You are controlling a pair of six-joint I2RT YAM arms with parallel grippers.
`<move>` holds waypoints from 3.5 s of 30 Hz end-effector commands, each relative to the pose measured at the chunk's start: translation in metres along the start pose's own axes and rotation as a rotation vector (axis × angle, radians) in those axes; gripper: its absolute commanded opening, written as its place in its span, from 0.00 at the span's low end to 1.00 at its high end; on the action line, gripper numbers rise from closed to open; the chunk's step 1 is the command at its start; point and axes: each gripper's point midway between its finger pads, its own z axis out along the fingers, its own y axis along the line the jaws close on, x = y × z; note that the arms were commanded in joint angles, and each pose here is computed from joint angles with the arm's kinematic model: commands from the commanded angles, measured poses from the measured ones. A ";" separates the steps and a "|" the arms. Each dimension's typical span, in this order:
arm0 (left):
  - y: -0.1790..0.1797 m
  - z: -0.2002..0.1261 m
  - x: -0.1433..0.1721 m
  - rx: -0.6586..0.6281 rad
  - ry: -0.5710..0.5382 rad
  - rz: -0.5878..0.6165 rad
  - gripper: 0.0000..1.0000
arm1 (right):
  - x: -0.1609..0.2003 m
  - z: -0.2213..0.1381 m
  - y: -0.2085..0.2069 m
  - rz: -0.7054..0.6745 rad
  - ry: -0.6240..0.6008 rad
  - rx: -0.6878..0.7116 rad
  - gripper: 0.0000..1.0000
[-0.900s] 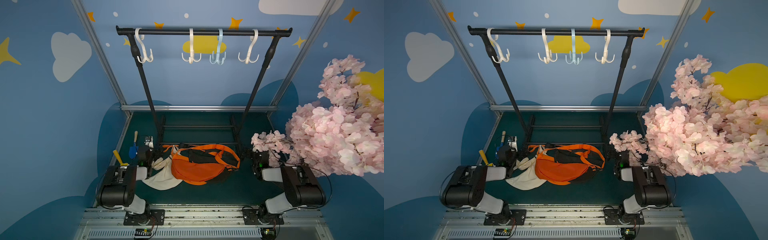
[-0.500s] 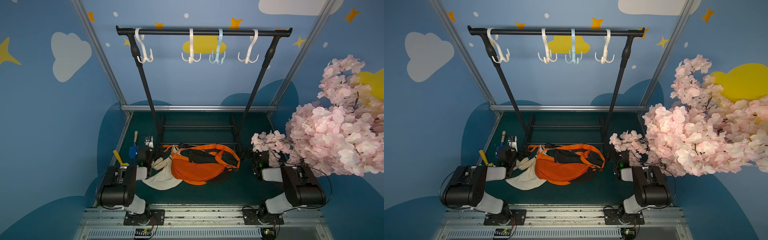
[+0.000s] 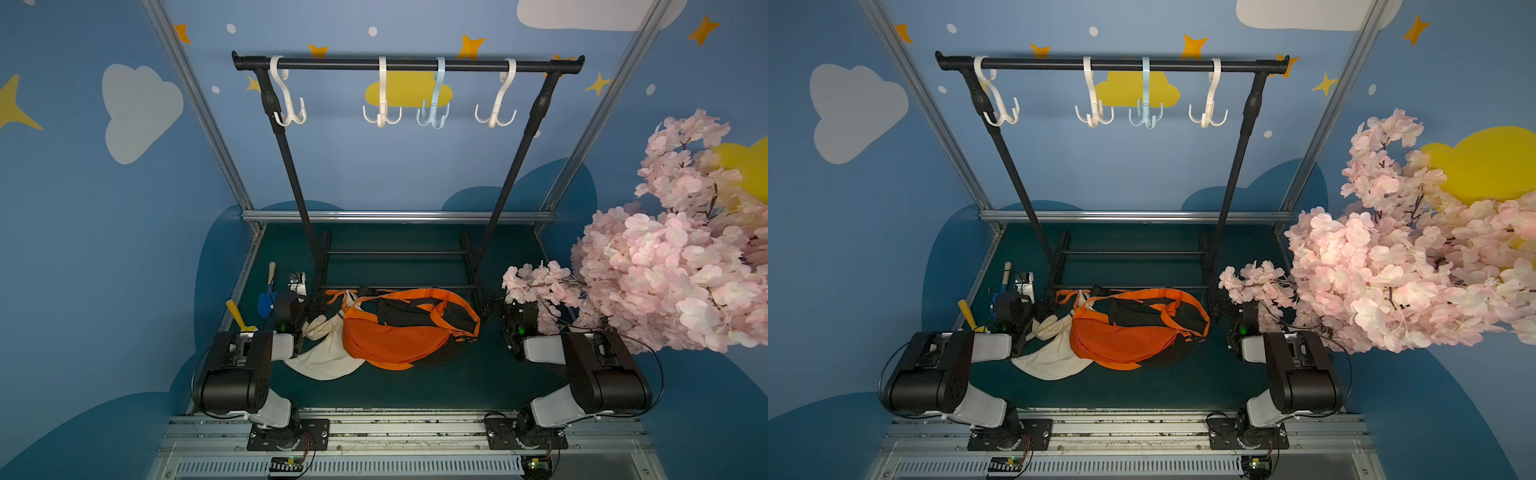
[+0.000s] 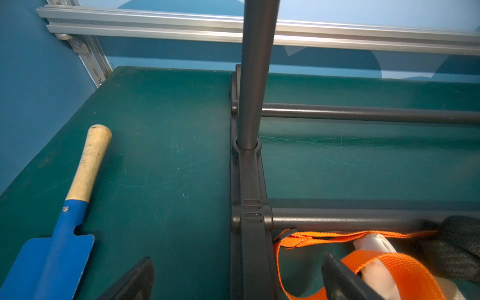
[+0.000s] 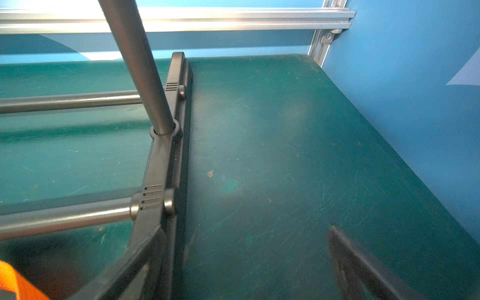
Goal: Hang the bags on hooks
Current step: Pick up the bag from the bag.
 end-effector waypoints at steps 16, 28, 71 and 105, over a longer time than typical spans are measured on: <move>0.007 -0.071 -0.096 -0.042 -0.207 -0.349 1.00 | -0.045 -0.008 0.016 -0.087 0.051 -0.007 0.98; -0.041 -0.114 -0.135 0.258 -0.266 -0.454 1.00 | -0.119 -0.092 0.138 0.086 0.049 -0.742 0.79; -0.126 -0.127 -0.118 0.536 -0.075 -0.211 1.00 | -0.023 -0.031 0.315 -0.640 0.419 -0.972 0.00; -0.228 -0.049 -0.082 0.333 0.029 0.357 0.27 | -0.109 -0.145 0.306 -0.481 0.278 -1.053 0.00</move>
